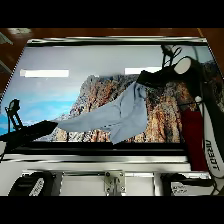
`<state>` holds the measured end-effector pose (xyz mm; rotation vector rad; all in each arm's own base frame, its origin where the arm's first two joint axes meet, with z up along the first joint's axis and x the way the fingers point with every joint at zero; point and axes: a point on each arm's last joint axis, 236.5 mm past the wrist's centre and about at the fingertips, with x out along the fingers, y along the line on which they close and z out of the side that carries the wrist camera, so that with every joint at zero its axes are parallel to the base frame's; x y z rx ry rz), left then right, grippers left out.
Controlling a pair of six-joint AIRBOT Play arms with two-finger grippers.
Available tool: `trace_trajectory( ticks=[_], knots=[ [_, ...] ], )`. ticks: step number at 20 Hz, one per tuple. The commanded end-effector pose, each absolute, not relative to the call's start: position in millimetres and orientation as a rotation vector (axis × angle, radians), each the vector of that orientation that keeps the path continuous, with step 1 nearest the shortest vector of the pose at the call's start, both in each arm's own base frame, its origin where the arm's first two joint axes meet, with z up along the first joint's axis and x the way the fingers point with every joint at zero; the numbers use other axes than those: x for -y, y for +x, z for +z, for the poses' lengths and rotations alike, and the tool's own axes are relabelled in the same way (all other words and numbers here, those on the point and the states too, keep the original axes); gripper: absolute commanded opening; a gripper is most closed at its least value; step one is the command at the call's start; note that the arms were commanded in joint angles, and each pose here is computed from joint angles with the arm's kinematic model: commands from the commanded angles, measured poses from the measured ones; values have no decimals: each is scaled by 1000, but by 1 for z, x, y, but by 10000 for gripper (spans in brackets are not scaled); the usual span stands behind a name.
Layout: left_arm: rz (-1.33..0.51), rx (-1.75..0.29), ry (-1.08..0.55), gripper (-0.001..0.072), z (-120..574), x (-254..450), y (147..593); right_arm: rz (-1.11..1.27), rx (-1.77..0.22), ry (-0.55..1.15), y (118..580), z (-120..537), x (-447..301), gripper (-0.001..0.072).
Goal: Fold the shirts.
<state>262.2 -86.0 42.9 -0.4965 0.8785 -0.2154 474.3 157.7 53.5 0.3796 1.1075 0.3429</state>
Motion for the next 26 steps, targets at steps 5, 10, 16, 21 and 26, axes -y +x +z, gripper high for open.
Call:
trace_trajectory(
  ticks=[5,10,16,21,26],
  knots=[
    [-208,-850,-521,35,36,87,267,259,-1574,314,379,5,-58,587],
    [-209,-849,-519,35,36,87,267,191,-1666,644,309,-55,-67,588],
    [-209,-850,-520,35,36,87,267,120,-1601,753,300,-107,-107,590],
    [-209,-849,-519,35,36,87,267,96,-1529,720,315,-113,-124,590],
    [-202,-825,-520,35,40,85,272,94,-1514,730,318,-112,-135,235]
  ],
)
